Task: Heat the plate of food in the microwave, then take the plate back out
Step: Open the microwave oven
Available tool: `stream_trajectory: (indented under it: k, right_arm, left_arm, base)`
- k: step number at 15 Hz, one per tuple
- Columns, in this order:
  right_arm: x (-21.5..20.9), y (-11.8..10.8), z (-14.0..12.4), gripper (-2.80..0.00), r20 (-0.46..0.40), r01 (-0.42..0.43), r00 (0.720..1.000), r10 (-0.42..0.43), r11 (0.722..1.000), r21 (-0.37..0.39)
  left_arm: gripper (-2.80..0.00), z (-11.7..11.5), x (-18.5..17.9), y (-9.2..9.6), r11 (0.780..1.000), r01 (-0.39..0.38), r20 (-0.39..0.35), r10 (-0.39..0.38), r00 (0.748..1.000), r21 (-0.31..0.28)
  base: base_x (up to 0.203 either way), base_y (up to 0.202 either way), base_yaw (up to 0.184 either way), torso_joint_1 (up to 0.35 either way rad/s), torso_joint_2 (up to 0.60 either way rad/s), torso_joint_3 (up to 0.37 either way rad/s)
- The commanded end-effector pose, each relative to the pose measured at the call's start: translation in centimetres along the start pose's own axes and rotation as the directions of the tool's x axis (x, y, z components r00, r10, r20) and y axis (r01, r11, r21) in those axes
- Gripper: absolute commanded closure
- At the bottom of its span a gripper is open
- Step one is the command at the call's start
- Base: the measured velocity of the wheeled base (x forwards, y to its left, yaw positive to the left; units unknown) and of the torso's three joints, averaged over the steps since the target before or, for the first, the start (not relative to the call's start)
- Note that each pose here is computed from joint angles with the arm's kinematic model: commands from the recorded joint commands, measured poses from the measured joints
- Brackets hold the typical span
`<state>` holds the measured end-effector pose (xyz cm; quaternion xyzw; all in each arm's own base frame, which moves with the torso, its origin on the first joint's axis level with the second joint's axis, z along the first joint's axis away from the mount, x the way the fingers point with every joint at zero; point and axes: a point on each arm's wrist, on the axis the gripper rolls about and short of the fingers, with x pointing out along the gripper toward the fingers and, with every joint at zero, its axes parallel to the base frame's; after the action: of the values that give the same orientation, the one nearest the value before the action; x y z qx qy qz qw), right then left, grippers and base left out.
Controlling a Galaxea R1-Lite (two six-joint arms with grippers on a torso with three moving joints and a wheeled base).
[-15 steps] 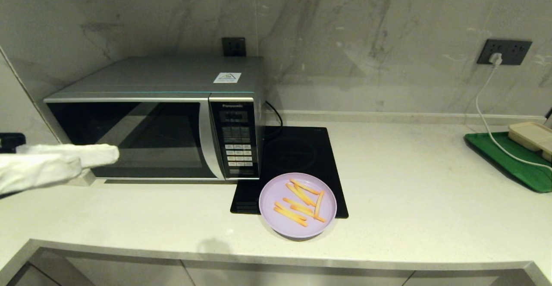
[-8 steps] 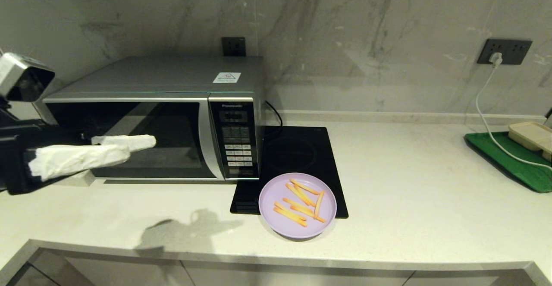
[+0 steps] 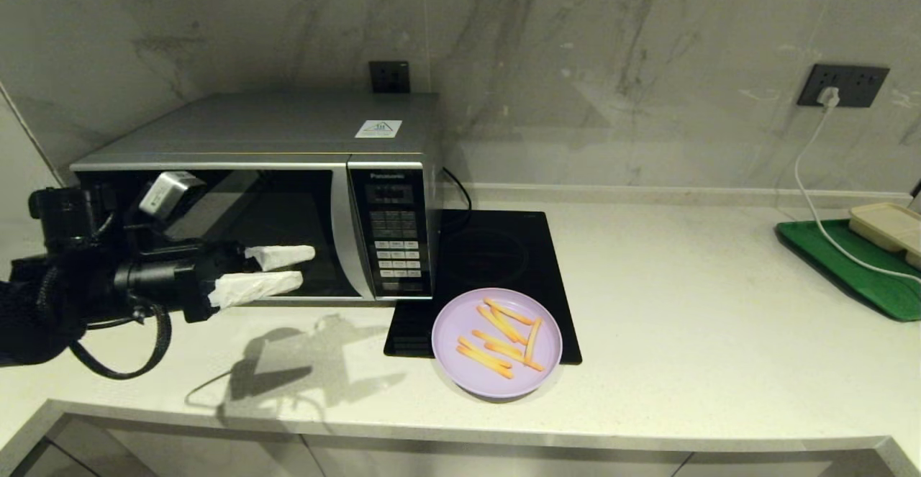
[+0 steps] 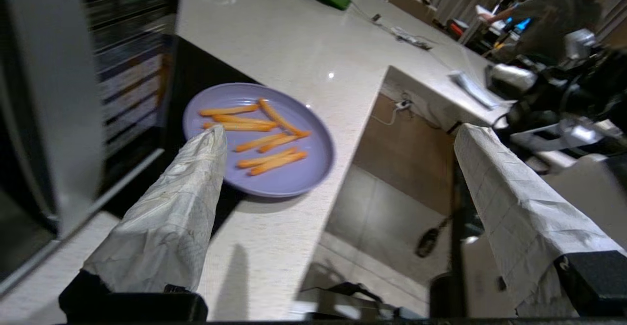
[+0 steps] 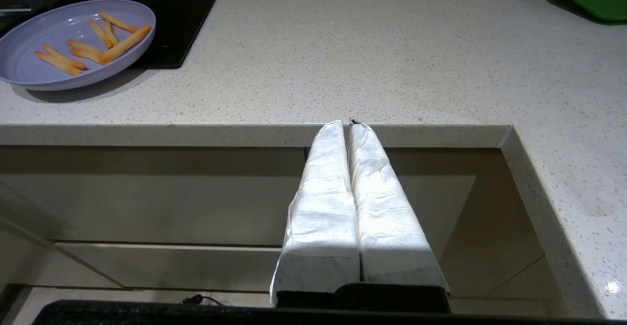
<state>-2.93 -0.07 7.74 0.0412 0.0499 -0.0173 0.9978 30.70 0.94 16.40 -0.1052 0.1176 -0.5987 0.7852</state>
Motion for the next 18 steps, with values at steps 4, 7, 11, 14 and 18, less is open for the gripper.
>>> stream_trajectory:
  k: [4,7,11,14,18]
  right_arm:
    - [0.0,0.0,0.0,0.00,-0.001,0.002,1.000,-0.002,1.000,0.000]
    - [0.0,0.0,0.0,0.00,-0.001,-0.001,1.000,0.001,1.000,0.000]
    - [0.0,0.0,0.0,0.00,-0.001,0.000,1.000,0.000,1.000,0.000]
    - [0.0,0.0,0.0,0.00,-0.001,0.002,1.000,-0.002,1.000,0.000]
    - [0.0,0.0,0.0,0.00,-0.001,0.000,1.000,0.000,1.000,0.000]
  left_arm:
    - [-2.80,-4.2,1.2,7.0,0.990,-0.002,0.021,-0.002,1.000,0.144]
    - [-2.80,-3.8,1.4,7.3,0.986,0.000,0.024,-0.004,1.000,0.169]
    - [-2.80,-3.6,2.0,8.0,0.982,0.007,0.023,-0.011,1.000,0.188]
    - [-2.80,-3.8,2.2,9.1,0.976,-0.007,0.025,0.001,1.000,0.218]
    - [-2.80,-3.9,3.0,9.4,0.968,0.010,0.020,-0.015,1.000,0.252]
  base:
    - [0.000,0.000,0.000,0.000,0.00,0.000]
    - [0.000,0.000,0.000,0.000,0.00,0.000]
    - [0.000,0.000,0.000,0.000,0.00,0.000]
    - [0.000,0.000,0.000,0.000,0.00,0.000]
    - [0.000,0.000,0.000,0.000,0.00,0.000]
